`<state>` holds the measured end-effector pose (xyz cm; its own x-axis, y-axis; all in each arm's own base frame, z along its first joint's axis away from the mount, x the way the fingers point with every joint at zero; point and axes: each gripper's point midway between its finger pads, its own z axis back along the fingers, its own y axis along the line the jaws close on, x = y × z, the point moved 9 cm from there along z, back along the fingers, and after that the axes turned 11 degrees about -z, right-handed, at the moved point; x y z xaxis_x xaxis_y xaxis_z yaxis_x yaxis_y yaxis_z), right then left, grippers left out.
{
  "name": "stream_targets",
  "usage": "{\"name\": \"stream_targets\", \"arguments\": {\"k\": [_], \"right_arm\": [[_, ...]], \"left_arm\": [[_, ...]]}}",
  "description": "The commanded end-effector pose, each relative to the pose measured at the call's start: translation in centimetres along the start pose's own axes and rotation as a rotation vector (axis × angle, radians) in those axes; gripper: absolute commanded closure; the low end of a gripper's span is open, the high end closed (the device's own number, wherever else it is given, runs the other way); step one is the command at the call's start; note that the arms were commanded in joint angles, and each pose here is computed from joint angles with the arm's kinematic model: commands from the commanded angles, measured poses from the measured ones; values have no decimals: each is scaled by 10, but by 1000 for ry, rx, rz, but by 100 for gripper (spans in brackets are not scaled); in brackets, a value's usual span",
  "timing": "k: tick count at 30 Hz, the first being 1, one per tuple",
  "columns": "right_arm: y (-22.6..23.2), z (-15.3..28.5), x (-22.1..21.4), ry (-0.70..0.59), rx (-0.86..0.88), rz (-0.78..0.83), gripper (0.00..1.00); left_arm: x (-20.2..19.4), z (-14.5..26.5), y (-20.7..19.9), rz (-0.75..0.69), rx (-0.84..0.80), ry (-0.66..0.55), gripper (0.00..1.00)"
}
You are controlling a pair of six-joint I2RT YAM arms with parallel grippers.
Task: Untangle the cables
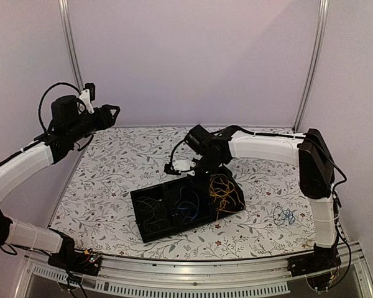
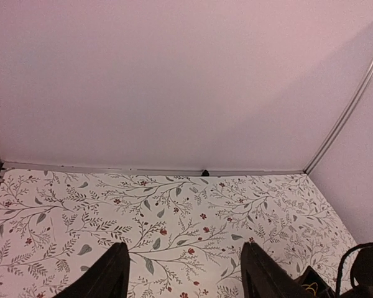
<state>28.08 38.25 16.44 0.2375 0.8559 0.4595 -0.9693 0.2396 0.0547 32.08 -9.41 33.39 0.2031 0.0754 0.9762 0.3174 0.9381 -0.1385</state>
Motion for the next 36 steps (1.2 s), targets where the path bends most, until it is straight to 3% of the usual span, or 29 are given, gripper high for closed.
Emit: {"name": "stream_targets", "arguments": {"k": [1,3,10,16,23,30,36], "right_arm": [[1,15,10,-6,-8,5,83],[1,26,7,-8,-44,18,73],[-2,81,-17,-46,-125,18,59],[-20,117,-66,-40,-183,-86,62],[-42,157,-171,-3,-280,-299,65],[-25,164,-250,98,-310,-414,69],[-10,167,-278,137,-273,-450,69]], "left_arm": [[4,4,2,8,-9,-29,38],[4,4,2,7,-13,-30,38],[4,3,1,17,-31,-26,38],[1,1,1,23,-41,-18,38],[1,0,-2,30,-67,-16,38],[-1,-4,-7,42,-130,4,38],[-5,-8,-8,44,-142,19,38]]}}
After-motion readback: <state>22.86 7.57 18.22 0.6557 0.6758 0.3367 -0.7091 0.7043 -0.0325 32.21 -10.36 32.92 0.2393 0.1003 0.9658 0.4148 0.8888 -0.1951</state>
